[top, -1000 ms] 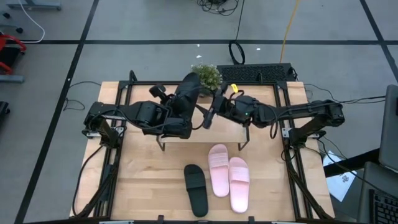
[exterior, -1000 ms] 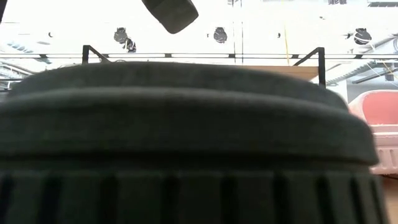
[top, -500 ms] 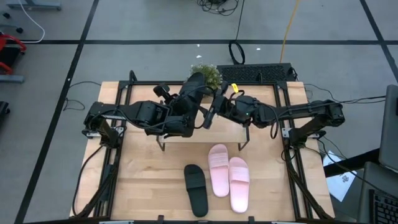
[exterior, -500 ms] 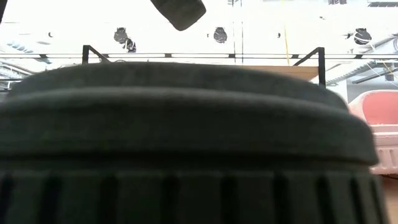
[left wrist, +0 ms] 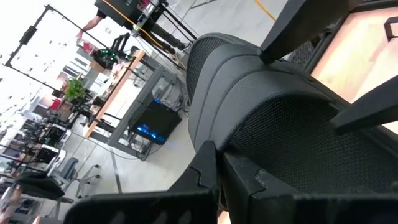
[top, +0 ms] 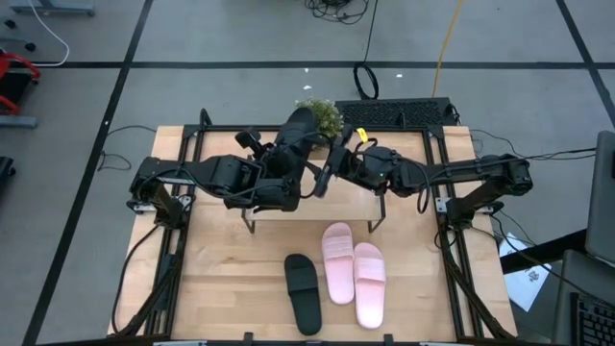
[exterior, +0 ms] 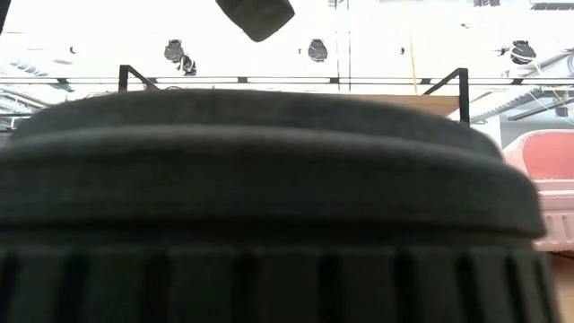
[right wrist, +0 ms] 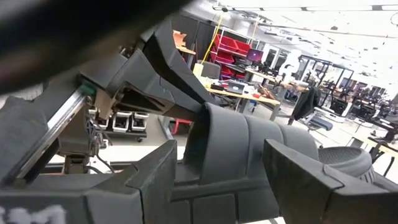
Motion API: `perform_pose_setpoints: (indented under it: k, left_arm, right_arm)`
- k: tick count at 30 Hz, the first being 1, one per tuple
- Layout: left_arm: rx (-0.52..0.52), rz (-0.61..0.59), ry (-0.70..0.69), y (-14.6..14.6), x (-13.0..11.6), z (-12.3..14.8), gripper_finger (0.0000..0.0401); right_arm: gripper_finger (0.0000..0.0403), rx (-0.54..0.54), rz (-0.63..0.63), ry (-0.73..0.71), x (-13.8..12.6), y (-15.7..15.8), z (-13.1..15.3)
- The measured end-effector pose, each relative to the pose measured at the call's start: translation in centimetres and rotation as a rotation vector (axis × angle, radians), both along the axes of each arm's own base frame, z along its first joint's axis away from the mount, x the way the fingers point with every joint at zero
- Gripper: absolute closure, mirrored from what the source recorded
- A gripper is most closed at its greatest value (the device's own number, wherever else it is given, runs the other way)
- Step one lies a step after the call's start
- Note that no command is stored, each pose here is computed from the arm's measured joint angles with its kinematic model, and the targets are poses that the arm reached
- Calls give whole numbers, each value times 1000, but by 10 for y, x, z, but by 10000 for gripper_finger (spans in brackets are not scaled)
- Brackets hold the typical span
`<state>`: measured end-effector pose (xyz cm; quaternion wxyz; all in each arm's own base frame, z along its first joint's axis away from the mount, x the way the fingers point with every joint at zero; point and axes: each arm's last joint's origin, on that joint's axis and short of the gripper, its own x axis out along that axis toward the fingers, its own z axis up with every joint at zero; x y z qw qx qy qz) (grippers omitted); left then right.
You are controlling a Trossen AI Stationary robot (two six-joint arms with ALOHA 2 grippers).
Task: Pick and place slides into the shelf
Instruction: Put the black slide on the shelf
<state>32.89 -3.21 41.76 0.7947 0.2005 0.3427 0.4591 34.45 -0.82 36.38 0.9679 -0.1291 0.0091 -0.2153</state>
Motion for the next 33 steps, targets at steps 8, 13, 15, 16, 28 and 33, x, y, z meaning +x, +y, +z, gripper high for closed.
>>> perform_pose_setpoints:
  k: [8,13,15,16,28,33]
  left_arm:
    - [3,-18,24,-1,0,0,401]
    - [9,-56,75,-5,0,-1,401]
    - [-4,-72,89,-5,0,-1,401]
    - [-18,-85,94,-5,1,-1,401]
    - [-33,-186,120,-10,8,2,401]
    - [-33,-186,119,-10,8,2,401]
  right_arm:
    - [177,-23,-7,23,0,-2,3]
    - [177,-1,-9,44,0,-4,0]
    - [177,-12,-16,63,0,-5,-1]
    - [177,-24,-31,75,0,-5,-2]
    - [177,-51,-166,92,-2,-9,-2]
    - [195,-49,-171,80,-2,-9,-1]
